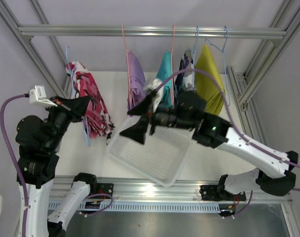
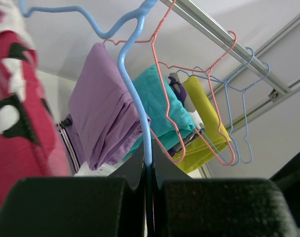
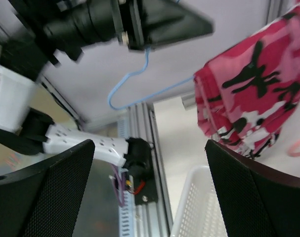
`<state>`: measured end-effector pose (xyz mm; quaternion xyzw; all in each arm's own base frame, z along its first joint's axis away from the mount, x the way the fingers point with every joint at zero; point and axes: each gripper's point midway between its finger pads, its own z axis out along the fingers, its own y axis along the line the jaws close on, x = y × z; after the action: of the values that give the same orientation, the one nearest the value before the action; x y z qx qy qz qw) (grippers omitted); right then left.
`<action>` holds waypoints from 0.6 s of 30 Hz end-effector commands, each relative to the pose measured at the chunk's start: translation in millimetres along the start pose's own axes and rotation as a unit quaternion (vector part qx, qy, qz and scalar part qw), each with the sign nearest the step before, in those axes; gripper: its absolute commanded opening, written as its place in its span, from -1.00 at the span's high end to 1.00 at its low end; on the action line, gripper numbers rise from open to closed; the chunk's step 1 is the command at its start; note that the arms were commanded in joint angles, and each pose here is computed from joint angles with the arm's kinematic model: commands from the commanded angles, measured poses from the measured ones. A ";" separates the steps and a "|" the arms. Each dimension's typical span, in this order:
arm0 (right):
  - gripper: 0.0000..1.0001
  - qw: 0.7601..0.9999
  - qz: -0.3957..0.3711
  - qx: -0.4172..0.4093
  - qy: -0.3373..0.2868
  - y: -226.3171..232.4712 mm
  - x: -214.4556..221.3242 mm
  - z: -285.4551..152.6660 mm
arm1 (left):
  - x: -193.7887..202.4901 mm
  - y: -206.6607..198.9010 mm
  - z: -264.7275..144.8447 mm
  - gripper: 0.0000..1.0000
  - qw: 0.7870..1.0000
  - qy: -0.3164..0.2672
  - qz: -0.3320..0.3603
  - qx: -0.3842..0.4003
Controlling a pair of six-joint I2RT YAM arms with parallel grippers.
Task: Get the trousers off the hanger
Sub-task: Pick up the hanger from the clothesline, then remove the trousers from the hanger.
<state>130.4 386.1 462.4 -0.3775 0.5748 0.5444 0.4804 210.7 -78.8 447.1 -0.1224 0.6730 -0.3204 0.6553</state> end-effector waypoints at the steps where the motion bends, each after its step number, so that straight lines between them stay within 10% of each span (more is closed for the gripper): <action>1: -0.99 0.994 -0.084 0.064 0.023 7.7 23.0 23.7 | -66.9 -41.8 -25.8 0.99 0.986 -0.137 0.070 0.068; 18: -0.99 0.937 -0.210 0.272 -0.062 -24.3 132.4 90.9 | -75.5 -32.5 -44.9 0.99 0.987 -0.150 0.053 0.028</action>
<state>120.0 479.3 299.3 -0.3817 0.6010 0.2786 0.6446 196.0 -61.4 442.8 -0.1322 0.6751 -0.2717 0.6730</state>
